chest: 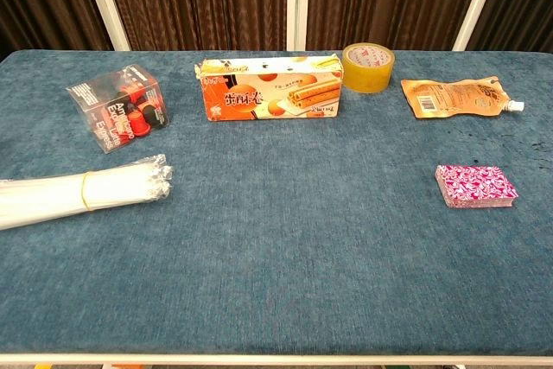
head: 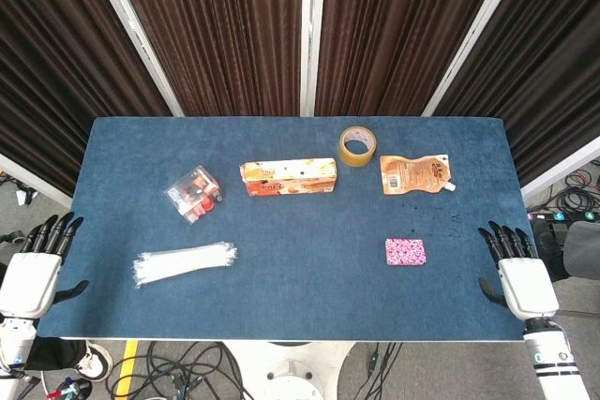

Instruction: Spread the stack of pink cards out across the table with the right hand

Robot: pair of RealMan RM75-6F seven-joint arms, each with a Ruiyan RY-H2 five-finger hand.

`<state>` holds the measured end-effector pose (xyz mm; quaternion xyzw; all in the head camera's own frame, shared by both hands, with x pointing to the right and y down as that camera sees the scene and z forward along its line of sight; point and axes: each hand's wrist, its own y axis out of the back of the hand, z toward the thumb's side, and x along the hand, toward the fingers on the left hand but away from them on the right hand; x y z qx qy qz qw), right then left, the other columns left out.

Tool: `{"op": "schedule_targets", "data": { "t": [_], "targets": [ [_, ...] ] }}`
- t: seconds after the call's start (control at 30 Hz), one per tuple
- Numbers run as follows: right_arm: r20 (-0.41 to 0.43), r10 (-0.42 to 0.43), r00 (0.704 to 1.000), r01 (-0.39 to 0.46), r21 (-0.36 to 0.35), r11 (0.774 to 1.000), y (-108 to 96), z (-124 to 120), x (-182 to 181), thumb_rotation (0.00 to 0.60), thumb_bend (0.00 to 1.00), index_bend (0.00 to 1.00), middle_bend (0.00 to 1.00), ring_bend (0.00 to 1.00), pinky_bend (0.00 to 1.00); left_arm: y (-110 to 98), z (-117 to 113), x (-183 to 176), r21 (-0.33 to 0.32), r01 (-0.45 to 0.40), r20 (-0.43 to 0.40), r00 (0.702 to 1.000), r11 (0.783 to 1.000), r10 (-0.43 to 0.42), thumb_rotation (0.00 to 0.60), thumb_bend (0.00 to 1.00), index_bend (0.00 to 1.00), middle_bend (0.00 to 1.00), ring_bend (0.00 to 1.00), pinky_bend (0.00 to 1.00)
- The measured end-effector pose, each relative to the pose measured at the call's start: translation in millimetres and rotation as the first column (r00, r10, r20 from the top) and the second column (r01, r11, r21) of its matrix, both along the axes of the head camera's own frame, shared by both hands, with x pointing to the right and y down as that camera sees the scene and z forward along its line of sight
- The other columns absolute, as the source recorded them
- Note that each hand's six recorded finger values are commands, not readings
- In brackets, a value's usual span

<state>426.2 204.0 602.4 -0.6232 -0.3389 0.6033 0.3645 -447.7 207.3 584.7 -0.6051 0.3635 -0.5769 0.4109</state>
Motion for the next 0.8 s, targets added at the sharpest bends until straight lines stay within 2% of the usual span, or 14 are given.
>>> {"op": "schedule_targets", "data": {
  "t": [0.33, 0.8],
  "targets": [
    [-0.005, 0.000, 1.000, 0.000, -0.007, 1.000, -2.5, -1.8, 1.4, 0.600, 0.24, 0.08, 0.02, 0.00, 0.00, 2.1, 8.1, -0.8, -0.003, -0.004, -0.006, 1.000, 1.000, 0.004, 0.600, 0.00, 0.05, 0.05, 0.00, 0.15],
    [0.029, -0.024, 0.999, 0.023, 0.025, 0.999, -10.7, -4.5, -13.2, 0.600, 0.24, 0.08, 0.05, 0.00, 0.00, 0.6, 3.7, 1.9, -0.020, -0.012, -0.007, 1.000, 1.000, 0.012, 0.600, 0.00, 0.05, 0.05, 0.00, 0.15]
  ]
}}
